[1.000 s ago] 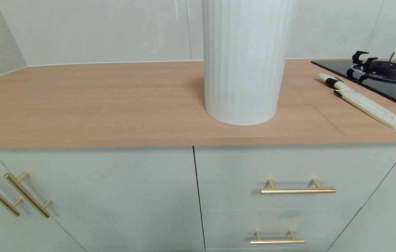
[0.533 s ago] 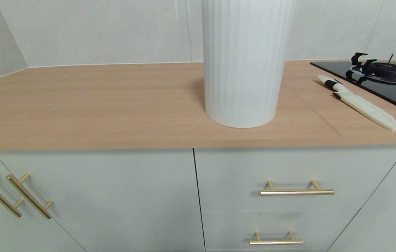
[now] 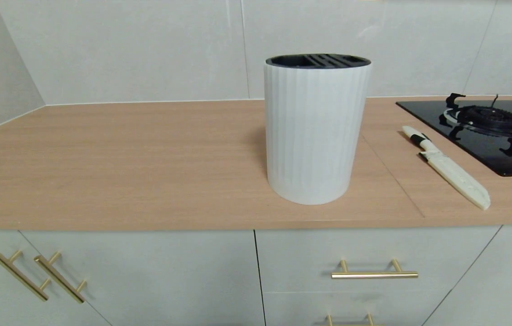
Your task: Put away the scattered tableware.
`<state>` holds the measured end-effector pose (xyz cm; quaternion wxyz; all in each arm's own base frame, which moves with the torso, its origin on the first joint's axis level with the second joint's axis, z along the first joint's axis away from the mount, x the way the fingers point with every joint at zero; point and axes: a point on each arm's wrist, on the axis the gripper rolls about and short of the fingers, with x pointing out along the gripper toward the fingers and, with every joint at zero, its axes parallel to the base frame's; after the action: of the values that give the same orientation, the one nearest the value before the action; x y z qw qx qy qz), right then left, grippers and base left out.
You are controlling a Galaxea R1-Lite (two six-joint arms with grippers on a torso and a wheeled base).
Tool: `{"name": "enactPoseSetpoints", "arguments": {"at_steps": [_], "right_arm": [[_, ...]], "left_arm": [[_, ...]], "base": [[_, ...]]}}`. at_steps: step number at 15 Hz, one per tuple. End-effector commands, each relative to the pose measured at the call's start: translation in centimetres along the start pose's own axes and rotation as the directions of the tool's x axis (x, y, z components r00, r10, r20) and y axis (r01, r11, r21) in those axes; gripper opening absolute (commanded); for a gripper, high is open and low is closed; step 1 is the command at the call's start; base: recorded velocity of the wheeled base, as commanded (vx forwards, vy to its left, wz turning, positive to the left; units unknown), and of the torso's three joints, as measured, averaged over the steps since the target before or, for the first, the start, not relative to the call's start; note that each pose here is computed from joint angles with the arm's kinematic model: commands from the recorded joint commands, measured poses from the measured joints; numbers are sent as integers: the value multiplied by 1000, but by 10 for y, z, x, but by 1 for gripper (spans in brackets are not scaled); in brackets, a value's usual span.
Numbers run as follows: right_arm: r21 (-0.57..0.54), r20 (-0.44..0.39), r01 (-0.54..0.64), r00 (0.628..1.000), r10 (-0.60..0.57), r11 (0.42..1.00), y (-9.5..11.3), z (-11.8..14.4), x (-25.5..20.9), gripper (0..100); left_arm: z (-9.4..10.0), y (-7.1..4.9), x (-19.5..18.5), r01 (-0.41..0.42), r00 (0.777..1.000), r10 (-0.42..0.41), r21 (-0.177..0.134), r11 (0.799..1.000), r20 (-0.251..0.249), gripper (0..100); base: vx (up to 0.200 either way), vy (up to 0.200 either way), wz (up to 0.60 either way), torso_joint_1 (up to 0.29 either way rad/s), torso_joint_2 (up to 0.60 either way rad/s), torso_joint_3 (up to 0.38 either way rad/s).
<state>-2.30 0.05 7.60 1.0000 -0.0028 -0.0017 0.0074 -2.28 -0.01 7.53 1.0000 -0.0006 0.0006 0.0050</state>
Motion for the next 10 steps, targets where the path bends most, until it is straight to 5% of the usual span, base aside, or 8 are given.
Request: {"name": "enactPoseSetpoints", "arguments": {"at_steps": [1,10], "right_arm": [[-1,-2,0,1000,0,1000,0,0,0,100],[-1,0,0,1000,0,1000,0,0,0,100]], "left_arm": [[0,0,0,-1,1000,1,-2,1000,0,100],[0,0,0,-1,1000,1,0,1000,0,100]], "base": [[0,0,0,163,-461,-295],[0,0,0,193,-474,-293]]}}
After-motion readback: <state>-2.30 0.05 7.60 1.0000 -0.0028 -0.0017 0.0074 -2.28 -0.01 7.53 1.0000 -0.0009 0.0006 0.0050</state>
